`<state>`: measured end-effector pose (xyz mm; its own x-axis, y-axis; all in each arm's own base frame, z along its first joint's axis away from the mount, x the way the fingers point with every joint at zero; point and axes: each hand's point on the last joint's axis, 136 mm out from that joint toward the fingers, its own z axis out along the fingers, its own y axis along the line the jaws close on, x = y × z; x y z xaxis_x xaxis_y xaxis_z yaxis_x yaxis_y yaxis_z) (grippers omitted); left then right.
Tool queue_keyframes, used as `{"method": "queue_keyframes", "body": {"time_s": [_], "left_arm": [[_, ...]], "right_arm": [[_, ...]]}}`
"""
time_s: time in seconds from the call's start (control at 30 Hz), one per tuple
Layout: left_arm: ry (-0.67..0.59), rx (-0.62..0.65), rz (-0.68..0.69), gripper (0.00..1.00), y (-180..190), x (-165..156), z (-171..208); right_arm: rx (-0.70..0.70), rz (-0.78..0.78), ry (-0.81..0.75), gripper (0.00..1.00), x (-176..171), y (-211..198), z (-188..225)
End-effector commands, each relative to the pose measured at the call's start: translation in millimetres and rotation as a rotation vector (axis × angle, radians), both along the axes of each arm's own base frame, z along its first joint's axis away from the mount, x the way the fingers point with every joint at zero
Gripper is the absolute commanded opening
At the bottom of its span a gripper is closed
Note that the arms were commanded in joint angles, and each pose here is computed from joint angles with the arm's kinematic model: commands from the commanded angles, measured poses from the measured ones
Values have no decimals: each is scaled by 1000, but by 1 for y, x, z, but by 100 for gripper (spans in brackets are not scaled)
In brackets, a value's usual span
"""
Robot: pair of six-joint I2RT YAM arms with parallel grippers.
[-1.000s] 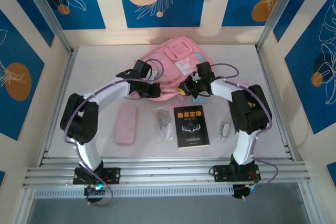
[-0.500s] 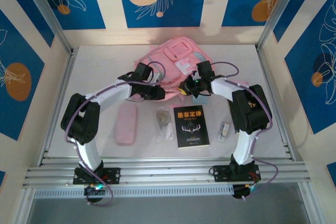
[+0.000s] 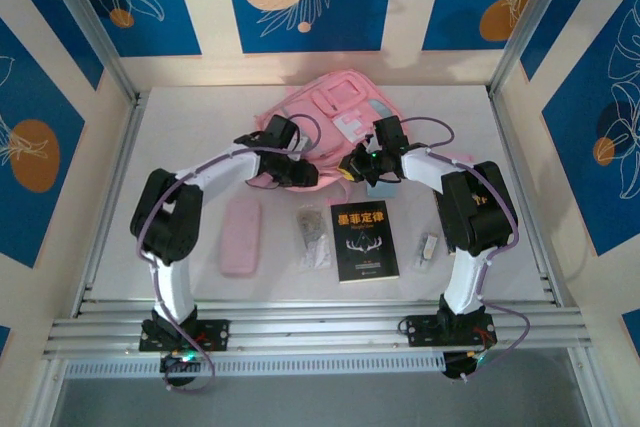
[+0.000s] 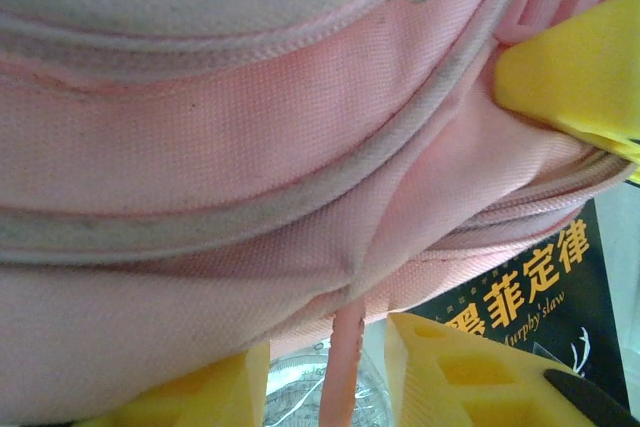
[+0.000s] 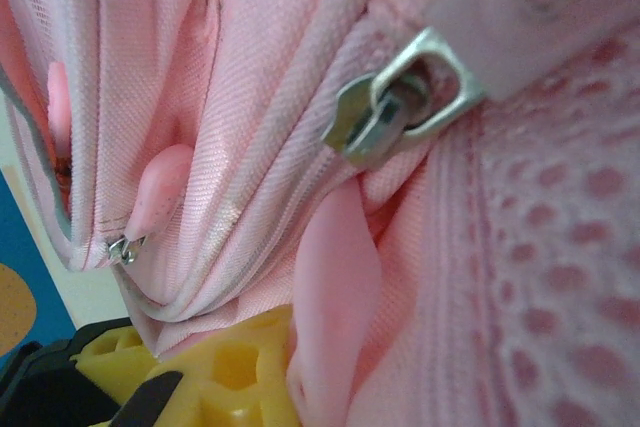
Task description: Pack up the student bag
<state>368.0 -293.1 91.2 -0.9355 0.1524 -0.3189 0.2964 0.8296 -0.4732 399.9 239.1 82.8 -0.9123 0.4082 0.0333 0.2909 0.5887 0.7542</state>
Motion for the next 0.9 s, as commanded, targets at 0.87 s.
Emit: {"method": "queue_keyframes", "body": {"time_s": [0.87], "left_arm": [[-22,94,14,0,59,7,24]], "right_arm": [[-35,-46,-160,0,43,-69,32]]}}
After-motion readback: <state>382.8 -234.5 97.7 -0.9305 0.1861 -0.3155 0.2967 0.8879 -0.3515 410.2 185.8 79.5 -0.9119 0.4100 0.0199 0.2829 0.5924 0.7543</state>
